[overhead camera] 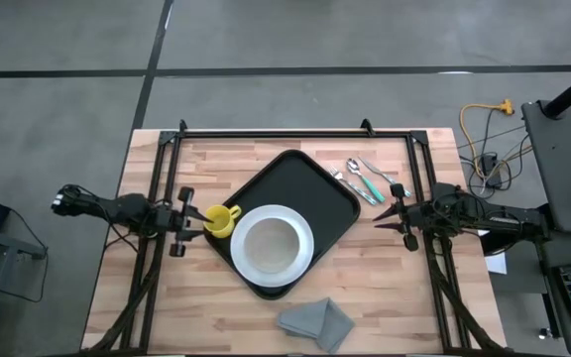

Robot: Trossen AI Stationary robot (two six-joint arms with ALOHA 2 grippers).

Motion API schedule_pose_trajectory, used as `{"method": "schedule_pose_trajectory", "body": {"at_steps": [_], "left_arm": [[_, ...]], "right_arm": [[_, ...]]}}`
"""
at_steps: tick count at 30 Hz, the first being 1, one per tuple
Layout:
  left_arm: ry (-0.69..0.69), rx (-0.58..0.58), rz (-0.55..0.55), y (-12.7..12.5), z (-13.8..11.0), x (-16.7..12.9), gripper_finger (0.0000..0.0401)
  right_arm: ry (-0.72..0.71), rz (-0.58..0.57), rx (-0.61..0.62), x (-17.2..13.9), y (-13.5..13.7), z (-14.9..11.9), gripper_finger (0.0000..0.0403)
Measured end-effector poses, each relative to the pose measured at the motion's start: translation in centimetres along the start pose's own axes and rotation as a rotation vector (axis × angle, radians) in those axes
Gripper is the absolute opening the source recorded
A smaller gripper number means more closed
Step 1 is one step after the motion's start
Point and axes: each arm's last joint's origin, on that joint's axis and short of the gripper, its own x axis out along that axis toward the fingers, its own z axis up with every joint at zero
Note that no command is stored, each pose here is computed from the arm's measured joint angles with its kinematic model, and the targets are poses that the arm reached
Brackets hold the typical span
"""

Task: Set up tray
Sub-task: Put the gray napkin to the right of the white plate on the black serving tray

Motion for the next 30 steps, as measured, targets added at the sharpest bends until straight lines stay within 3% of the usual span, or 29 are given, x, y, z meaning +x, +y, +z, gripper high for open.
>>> {"method": "schedule_pose_trajectory", "body": {"at_steps": [9, 18, 24, 30], "left_arm": [[0.039, 0.004, 0.074, 0.2, -0.3, 0.0, 0.0101], [0.07, 0.007, 0.068, 0.1, -0.6, 0.0, 0.0101], [0.067, 0.006, 0.068, 0.1, -0.5, 0.0, 0.0101], [0.089, 0.008, 0.062, 0.0, -0.8, 0.0, 0.0101]], "right_arm": [[-0.063, -0.026, -0.038, 0.0, -0.2, 0.6, 0.0068], [-0.063, -0.026, -0.036, 0.0, -0.2, 0.6, 0.0068], [-0.171, -0.052, 0.101, -0.2, -0.6, 1.7, 0.0068], [-0.21, -0.067, 0.055, -0.3, -0.7, 2.1, 0.0068]]}}
